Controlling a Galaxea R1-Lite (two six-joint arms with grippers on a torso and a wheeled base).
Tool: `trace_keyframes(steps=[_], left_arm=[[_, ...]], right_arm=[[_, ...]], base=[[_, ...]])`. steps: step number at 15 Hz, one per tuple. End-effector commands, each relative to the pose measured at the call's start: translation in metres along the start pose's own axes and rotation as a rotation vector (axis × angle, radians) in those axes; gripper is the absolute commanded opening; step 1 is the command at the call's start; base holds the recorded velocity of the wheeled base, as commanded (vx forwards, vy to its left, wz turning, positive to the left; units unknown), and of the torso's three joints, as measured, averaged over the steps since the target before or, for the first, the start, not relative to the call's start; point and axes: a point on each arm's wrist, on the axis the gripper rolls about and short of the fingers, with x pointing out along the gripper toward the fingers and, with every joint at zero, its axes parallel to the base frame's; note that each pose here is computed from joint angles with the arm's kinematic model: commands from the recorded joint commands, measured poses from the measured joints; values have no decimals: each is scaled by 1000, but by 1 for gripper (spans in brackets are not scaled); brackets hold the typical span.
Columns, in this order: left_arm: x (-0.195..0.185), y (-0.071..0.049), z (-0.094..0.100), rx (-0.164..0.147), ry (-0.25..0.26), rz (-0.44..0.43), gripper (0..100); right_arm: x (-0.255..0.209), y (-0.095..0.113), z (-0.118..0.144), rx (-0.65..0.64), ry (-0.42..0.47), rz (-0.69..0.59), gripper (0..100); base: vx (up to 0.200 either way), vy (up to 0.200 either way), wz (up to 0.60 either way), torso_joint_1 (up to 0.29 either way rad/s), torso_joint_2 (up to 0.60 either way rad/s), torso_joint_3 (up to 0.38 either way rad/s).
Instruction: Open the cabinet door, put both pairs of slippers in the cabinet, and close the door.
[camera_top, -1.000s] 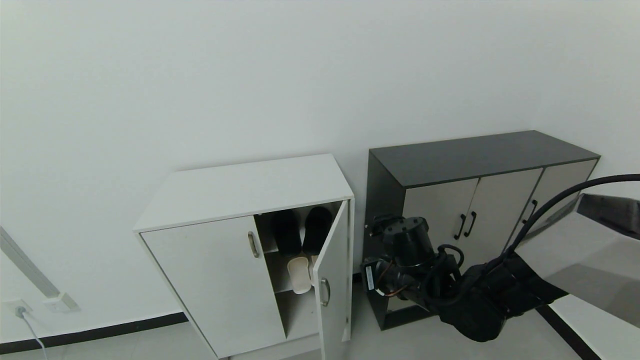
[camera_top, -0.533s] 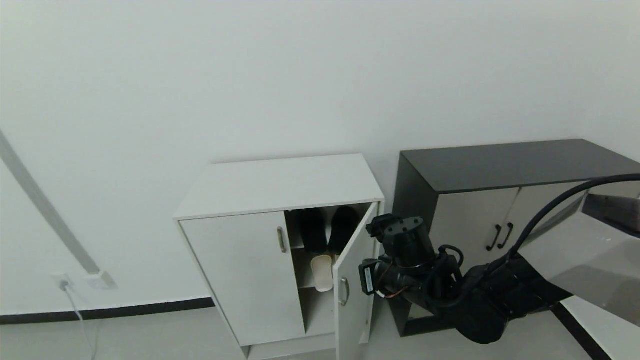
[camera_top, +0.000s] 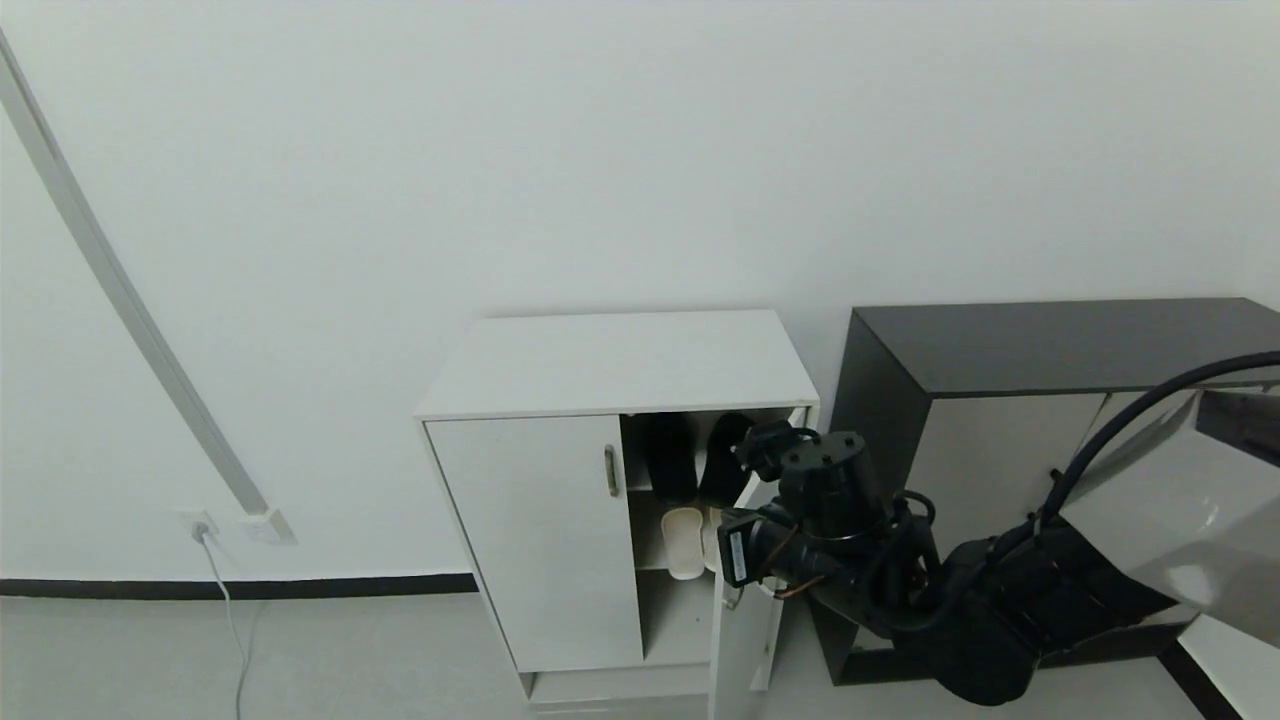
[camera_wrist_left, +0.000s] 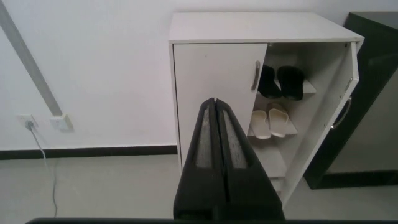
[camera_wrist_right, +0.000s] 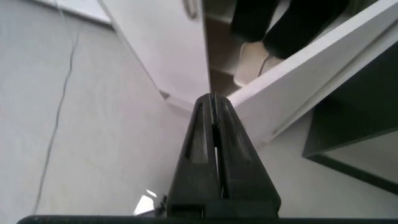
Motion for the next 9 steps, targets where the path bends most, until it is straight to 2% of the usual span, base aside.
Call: trace_keyframes(steps=[1,3,6,8,9], left_arm=[[0,0,0,0,1,1,0],[0,0,0,0,1,1,0],[0,0,0,0,1,1,0],[0,0,0,0,1,1,0],[0,0,0,-1,1,1,0]], right_arm=[[-9,-4,-3,-25,14,-5,0],[-15,-7,-15,-56,53,-10,0],[-19,-11,-26,-55,47,-10,0],[-27,-15,-39,-63,76,-15,0],[-29,-16,-43,-64,79,-17,0]], base=[[0,0,0,0,0,0],[0,0,0,0,0,0],[200,0,0,-4,1,7],[200,0,0,7,2,7],[0,0,0,0,0,0]])
